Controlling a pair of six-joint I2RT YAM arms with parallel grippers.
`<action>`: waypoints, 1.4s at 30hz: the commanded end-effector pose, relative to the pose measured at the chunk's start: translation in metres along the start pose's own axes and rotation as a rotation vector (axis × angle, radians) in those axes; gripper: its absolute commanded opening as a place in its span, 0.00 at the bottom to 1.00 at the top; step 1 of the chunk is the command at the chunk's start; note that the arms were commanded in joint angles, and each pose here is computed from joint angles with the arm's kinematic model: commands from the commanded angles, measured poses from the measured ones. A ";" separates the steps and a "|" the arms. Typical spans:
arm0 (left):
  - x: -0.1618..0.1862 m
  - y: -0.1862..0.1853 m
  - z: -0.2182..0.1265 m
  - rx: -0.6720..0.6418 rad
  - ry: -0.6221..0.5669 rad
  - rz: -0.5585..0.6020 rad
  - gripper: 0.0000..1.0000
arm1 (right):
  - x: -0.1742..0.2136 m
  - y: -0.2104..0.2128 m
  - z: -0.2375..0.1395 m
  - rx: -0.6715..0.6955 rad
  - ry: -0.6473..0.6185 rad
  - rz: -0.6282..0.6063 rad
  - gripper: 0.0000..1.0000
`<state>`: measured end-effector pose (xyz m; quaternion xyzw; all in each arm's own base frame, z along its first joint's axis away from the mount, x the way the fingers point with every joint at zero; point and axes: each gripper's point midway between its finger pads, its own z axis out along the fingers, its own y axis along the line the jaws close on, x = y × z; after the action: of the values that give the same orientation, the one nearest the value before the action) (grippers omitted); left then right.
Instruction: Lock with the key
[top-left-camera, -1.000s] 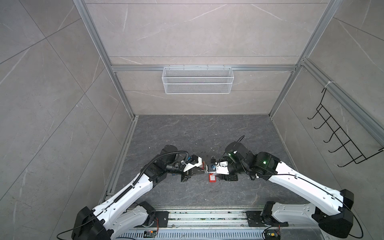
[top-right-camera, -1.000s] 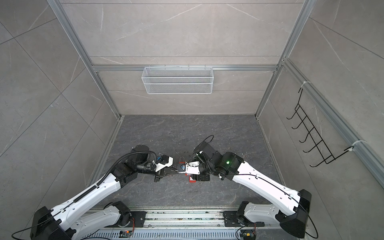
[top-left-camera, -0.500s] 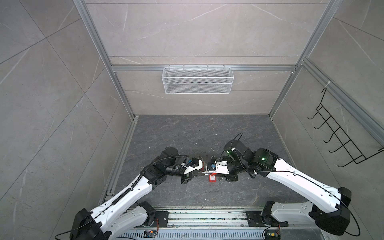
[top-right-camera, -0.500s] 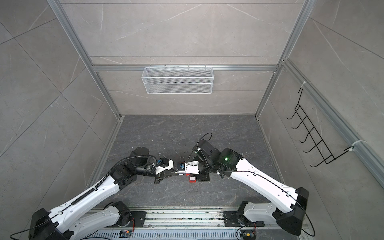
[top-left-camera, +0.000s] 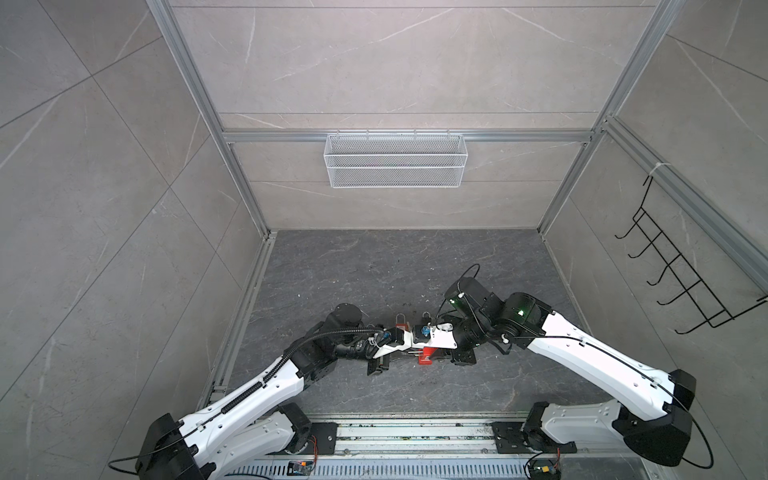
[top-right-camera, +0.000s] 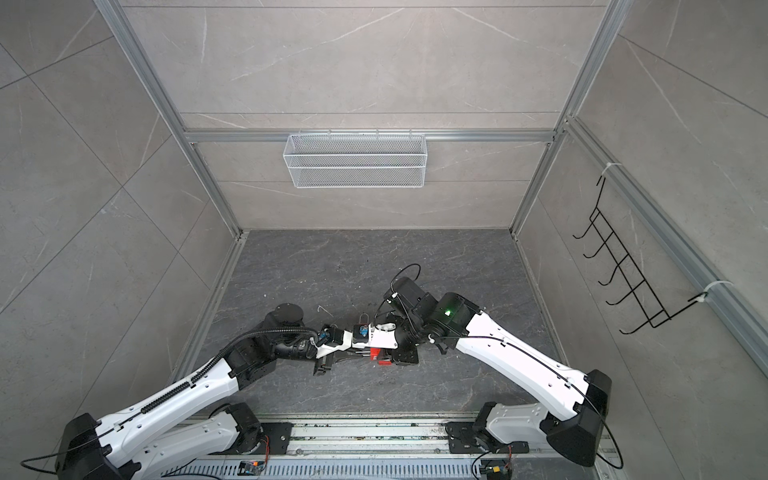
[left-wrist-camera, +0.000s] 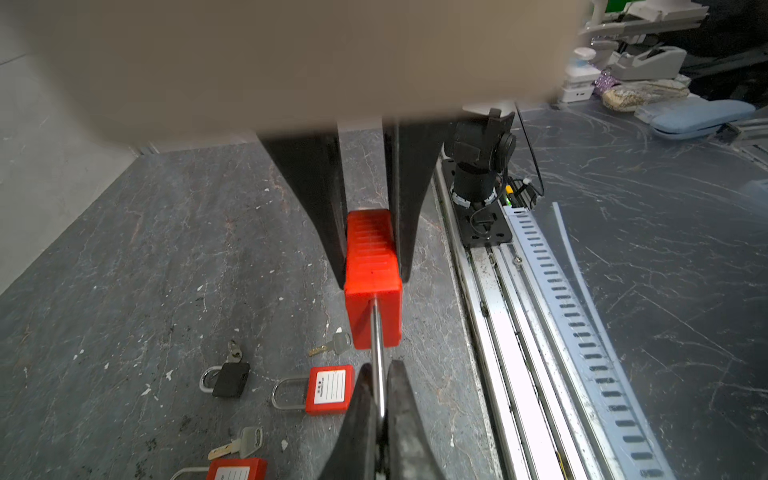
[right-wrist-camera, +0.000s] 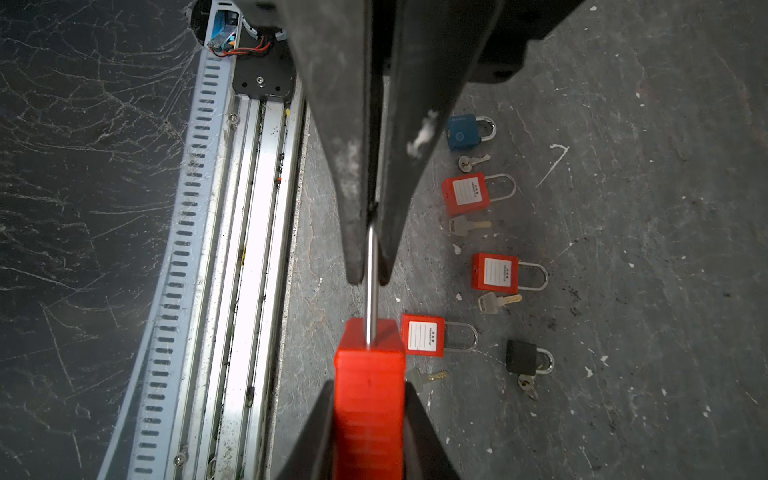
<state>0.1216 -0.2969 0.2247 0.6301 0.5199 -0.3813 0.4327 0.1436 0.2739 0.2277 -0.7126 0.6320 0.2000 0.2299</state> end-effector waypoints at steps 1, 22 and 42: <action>-0.015 -0.001 0.005 -0.017 -0.058 0.103 0.00 | -0.047 -0.008 -0.015 0.013 -0.208 -0.063 0.16; -0.022 0.015 -0.004 -0.054 -0.093 0.033 0.00 | -0.017 -0.018 -0.035 0.185 -0.102 -0.044 0.65; -0.036 0.010 -0.004 0.018 -0.115 0.025 0.00 | 0.059 -0.026 -0.022 0.172 0.238 0.146 0.61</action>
<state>0.1300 -0.3019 0.2335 0.6110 0.5222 -0.3993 0.4411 0.1677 0.2189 0.2259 -0.6704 0.7044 0.0950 0.2130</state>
